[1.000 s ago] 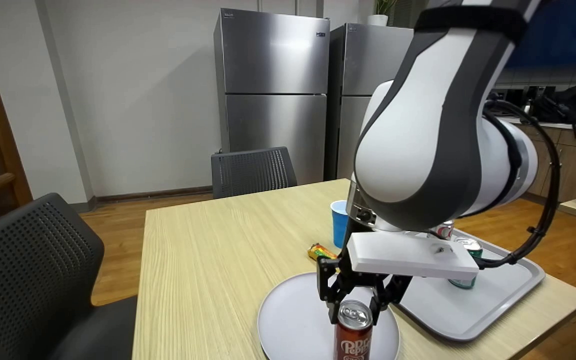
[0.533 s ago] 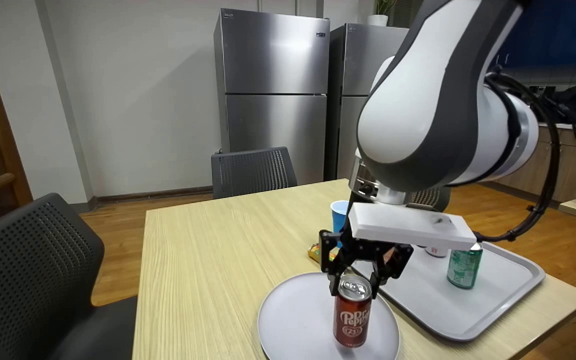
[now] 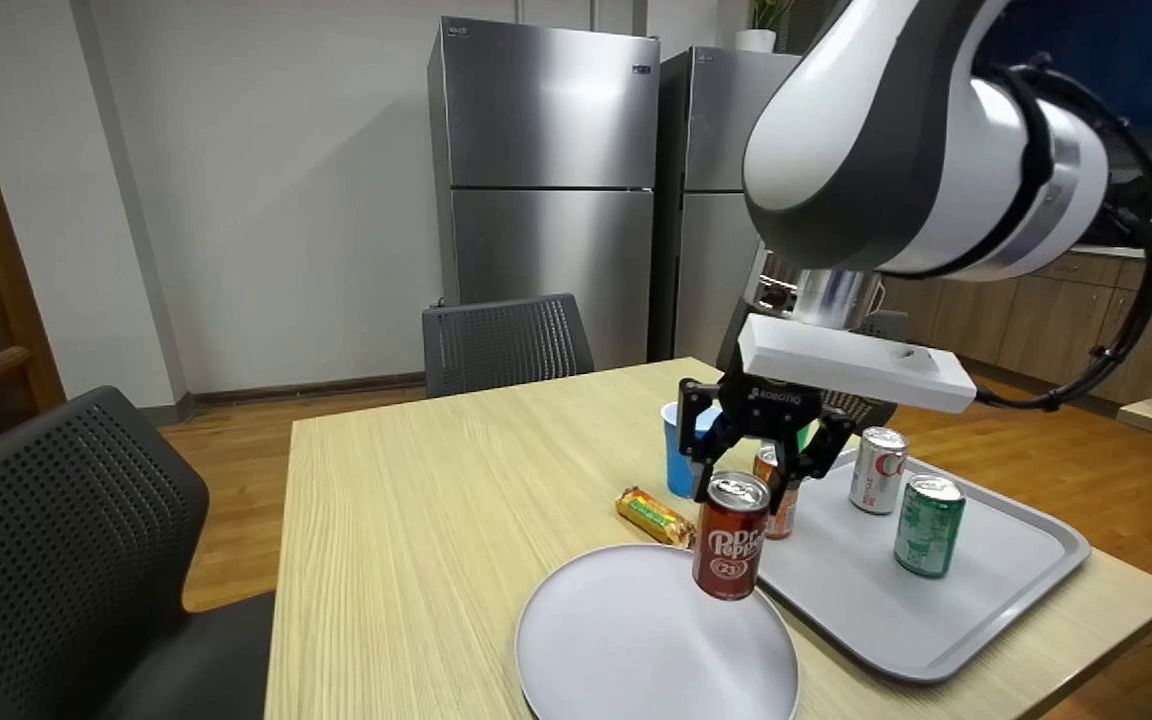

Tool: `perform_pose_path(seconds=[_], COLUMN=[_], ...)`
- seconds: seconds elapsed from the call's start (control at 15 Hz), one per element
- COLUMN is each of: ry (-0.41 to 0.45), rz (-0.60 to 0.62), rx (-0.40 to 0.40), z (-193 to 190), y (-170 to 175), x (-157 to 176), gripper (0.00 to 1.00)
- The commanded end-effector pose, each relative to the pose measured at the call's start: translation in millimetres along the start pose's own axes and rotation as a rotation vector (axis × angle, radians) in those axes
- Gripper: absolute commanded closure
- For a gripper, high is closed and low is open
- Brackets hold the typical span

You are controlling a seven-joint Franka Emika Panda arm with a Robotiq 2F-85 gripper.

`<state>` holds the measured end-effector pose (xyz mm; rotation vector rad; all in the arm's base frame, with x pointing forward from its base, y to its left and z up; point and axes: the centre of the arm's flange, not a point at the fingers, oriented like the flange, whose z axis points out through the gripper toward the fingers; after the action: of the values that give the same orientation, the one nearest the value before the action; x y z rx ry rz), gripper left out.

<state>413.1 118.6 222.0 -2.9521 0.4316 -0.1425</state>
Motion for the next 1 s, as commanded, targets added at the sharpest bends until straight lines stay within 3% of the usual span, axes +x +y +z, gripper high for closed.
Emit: perform_pose_path(seconds=[0.0, 0.93], ry=[0.002, 0.001], rz=[0.021, 0.145], rx=[0.036, 0.032], z=[-18, -18], y=[32, 156], x=[20, 72], gripper=[0.61, 0.61])
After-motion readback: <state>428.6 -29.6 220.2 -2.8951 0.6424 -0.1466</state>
